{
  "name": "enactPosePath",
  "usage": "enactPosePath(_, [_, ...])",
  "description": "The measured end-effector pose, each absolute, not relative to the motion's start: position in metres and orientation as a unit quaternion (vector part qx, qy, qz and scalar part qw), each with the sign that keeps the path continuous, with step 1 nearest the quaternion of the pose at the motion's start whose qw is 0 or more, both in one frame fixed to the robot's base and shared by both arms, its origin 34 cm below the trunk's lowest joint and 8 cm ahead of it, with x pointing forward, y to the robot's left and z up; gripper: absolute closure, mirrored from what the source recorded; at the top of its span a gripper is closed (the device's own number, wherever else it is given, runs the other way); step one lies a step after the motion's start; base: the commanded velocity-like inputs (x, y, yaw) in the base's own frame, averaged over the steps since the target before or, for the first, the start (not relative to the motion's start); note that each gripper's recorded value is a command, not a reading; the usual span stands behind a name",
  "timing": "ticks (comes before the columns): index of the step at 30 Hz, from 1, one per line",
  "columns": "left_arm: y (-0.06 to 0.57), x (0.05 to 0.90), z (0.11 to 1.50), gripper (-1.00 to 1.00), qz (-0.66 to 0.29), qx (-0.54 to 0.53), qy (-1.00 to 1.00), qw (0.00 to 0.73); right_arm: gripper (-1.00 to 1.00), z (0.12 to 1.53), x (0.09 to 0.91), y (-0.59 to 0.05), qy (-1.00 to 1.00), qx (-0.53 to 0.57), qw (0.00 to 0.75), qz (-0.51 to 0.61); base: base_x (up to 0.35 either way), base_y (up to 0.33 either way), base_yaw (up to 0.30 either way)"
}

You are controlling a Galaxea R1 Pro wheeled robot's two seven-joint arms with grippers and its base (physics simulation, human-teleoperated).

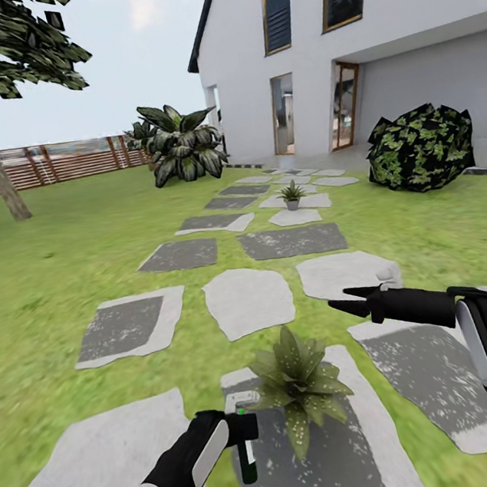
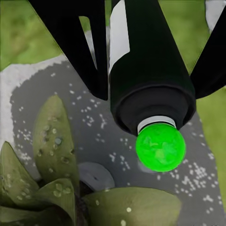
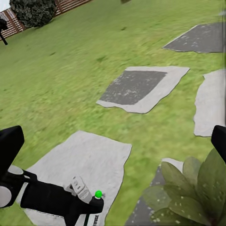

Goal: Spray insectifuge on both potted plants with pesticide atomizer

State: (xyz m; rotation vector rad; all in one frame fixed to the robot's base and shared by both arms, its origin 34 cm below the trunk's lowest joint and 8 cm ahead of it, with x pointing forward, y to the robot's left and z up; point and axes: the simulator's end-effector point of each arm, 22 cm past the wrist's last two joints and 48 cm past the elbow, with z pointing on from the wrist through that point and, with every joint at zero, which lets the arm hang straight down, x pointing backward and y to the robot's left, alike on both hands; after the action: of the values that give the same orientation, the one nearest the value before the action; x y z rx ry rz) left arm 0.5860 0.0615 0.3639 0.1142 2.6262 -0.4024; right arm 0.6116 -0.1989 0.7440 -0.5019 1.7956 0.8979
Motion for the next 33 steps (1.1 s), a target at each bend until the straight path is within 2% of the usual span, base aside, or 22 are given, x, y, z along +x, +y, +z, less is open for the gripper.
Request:
enactPosePath(13, [0.061,0.587,0.368,1.0,-0.147,0.042,0.958,0.244,-1.0,0.749,0.608,-0.198,0.742,-0.212,0.514,0.374,0.0,0.251,-0.254])
enactPosePath(19, [0.062,0.586,0.365,1.0,-0.147,0.037,0.957,0.249,-1.0,0.75,0.608,-0.198,0.742,-0.213,0.514,0.375,0.058,0.128,-0.031])
enactPosePath(29, [0.056,0.568,0.352,1.0,-0.167,0.046,0.961,0.217,-1.0,0.75,0.608,-0.199,0.743,-0.21,0.512,0.377,0.149,0.256,-0.24])
enactPosePath(33, [0.048,0.556,0.347,1.0,-0.164,0.065,0.964,0.199,-1.0,0.75,0.608,-0.199,0.743,-0.209,0.511,0.377,0.057,0.077,-0.264])
